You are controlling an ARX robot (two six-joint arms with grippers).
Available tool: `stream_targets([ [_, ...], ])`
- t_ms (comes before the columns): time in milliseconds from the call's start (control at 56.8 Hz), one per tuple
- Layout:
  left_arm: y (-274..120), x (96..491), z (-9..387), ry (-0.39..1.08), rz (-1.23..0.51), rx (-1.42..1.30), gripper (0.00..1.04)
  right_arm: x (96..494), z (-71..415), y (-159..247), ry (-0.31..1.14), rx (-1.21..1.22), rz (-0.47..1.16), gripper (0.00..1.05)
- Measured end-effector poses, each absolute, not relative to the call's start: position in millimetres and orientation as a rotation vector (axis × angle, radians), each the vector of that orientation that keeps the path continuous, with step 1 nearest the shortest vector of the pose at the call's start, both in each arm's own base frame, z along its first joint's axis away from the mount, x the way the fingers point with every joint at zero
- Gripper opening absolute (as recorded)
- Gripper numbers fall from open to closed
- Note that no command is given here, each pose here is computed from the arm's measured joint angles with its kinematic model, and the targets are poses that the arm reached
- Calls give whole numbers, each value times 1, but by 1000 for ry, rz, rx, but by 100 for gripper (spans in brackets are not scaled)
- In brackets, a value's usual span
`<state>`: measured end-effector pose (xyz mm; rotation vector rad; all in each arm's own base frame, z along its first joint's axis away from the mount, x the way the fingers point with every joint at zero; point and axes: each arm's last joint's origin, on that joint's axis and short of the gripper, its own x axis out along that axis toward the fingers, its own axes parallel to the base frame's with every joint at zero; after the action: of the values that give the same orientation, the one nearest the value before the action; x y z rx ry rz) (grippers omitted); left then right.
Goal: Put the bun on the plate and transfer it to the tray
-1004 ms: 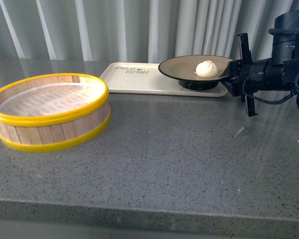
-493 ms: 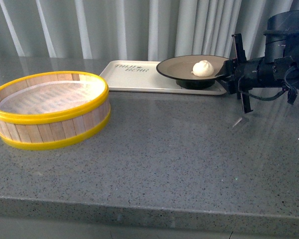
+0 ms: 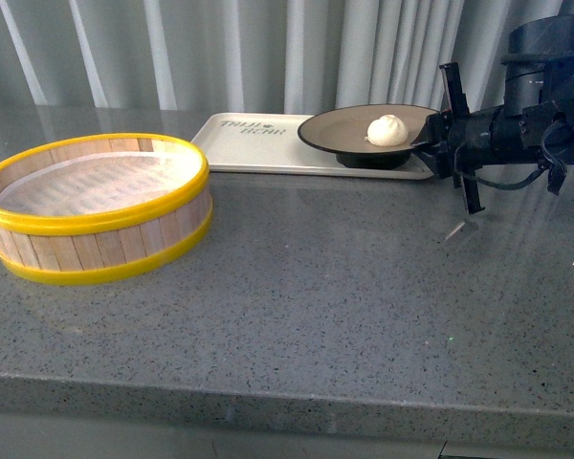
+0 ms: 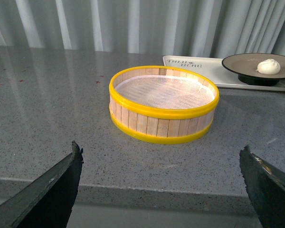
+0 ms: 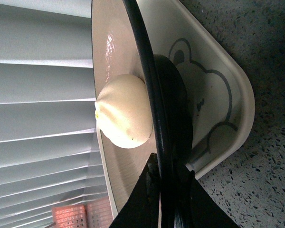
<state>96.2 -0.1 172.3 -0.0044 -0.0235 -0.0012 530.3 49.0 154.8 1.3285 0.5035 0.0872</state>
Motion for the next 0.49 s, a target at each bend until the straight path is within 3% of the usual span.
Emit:
stream_targets([
  [247,0,96,172,-23,-2,-4,98,529,158,48,494,1338,101,41],
  [493,0,96,172,-23,-2,-4,98,515,180,49,476,1341,146,97],
])
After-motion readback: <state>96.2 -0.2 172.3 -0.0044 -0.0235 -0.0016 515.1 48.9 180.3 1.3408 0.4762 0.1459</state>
